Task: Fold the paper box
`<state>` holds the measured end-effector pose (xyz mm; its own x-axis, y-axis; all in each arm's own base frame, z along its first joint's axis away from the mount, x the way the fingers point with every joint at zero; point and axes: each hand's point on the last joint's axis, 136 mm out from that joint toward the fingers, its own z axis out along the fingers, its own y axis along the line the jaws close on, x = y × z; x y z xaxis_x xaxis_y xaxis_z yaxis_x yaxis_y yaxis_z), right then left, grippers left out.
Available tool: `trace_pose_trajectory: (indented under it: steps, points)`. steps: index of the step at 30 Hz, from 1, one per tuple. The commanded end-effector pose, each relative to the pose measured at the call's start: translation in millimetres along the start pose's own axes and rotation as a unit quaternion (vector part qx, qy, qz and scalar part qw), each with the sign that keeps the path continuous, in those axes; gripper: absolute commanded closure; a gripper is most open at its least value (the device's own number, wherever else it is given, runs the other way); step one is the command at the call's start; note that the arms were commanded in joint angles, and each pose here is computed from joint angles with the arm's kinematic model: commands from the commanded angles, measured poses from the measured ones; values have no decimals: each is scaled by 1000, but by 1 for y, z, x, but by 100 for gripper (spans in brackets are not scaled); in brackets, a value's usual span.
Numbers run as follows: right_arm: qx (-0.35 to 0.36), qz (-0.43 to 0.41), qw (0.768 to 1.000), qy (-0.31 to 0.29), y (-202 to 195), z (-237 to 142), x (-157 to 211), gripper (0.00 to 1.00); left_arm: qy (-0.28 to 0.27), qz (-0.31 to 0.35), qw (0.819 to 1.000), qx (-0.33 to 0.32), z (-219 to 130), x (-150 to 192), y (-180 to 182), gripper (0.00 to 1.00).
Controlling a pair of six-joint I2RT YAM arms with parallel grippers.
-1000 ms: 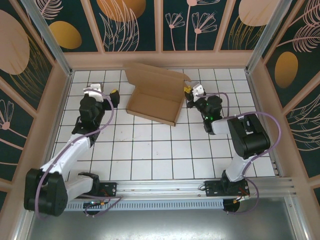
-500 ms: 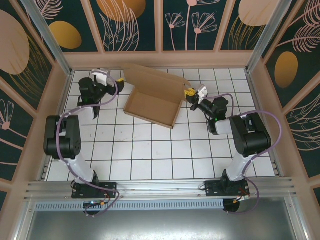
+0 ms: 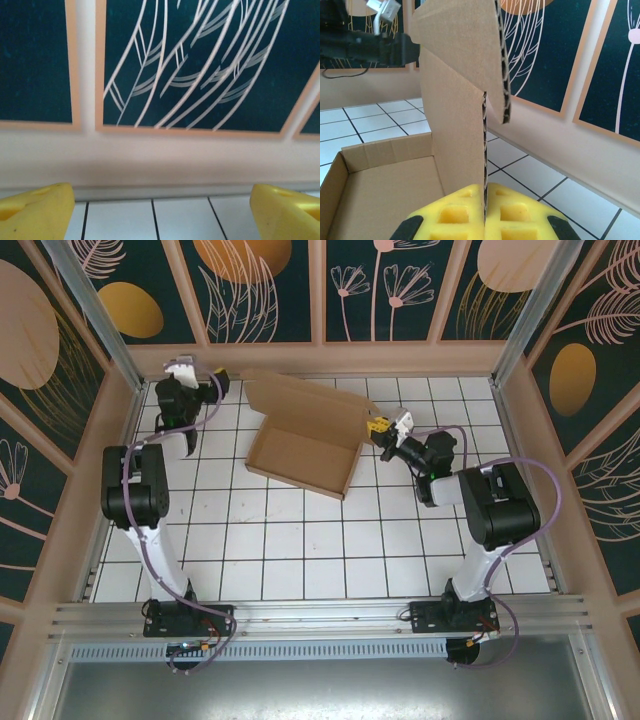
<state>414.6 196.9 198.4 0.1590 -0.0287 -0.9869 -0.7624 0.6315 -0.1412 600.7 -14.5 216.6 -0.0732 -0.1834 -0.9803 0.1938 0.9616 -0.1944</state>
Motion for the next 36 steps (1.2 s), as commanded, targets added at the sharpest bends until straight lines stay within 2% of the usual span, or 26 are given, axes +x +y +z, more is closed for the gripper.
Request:
trace_pose_trajectory:
  steps: [1,6,13,24,30,36]
  points:
    - [-12,-2,1000,-14,0,7,-8,100,29,-40,998,25,18,13,-4,10]
    - [-6,4,1000,-4,-1,14,-5,100,58,-65,992,93,24,32,-25,10]
    - [5,3,1000,3,1,24,-5,100,78,-87,985,126,23,45,-41,10]
    - [62,12,998,26,-12,41,2,100,91,-116,975,166,-15,53,-71,16]
    - [113,4,993,44,-8,59,10,100,64,-152,976,140,-38,46,-80,16]
    - [171,15,984,47,-7,69,14,100,64,-154,977,129,-52,55,-101,16]
